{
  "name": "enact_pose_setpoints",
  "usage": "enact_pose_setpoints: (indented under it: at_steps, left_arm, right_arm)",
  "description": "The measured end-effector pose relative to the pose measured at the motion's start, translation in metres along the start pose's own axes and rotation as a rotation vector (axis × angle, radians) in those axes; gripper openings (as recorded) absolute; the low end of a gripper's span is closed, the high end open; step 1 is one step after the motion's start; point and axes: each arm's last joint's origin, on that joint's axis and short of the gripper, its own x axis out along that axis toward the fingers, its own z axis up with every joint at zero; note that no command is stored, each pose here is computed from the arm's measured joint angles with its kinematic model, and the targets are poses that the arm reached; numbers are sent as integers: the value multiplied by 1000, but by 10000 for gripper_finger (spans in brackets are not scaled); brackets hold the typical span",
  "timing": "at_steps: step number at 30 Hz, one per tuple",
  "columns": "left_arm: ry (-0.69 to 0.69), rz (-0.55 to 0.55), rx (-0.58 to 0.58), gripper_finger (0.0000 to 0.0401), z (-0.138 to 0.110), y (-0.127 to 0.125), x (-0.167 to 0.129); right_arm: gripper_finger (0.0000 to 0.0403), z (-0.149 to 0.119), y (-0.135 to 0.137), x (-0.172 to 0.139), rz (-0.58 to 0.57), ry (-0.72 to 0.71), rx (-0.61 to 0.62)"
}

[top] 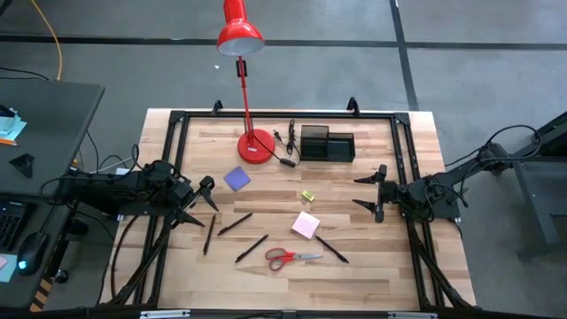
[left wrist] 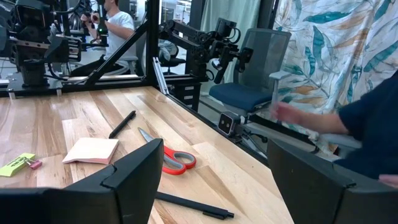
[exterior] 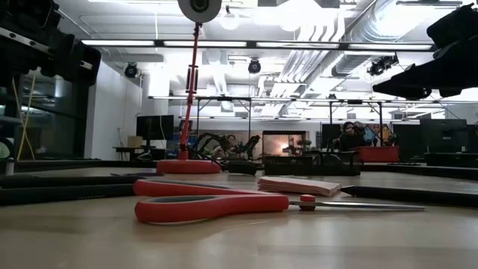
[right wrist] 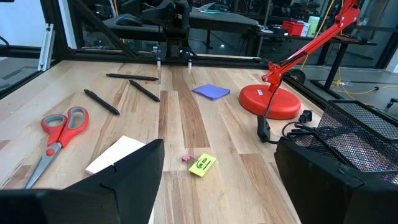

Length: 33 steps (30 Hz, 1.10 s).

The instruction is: Pick and place office supplies into organizer

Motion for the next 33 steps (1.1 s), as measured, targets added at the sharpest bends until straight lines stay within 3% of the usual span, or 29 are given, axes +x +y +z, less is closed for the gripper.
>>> enact_pose_setpoints:
  at_steps: [19, 24, 33]
  left_arm:
    - [0, 0, 0, 278, 0, 0, 0]
    - [-50, 12, 46, 278, 6, 0, 0]
    - [-75, 12, 56, 278, 9, 0, 0]
  right_arm:
    - [299, 0, -1, 0, -17, -4, 5]
    - [299, 4, 0, 0, 26, -31, 238]
    - [299, 10, 1, 1, 39, -85, 493]
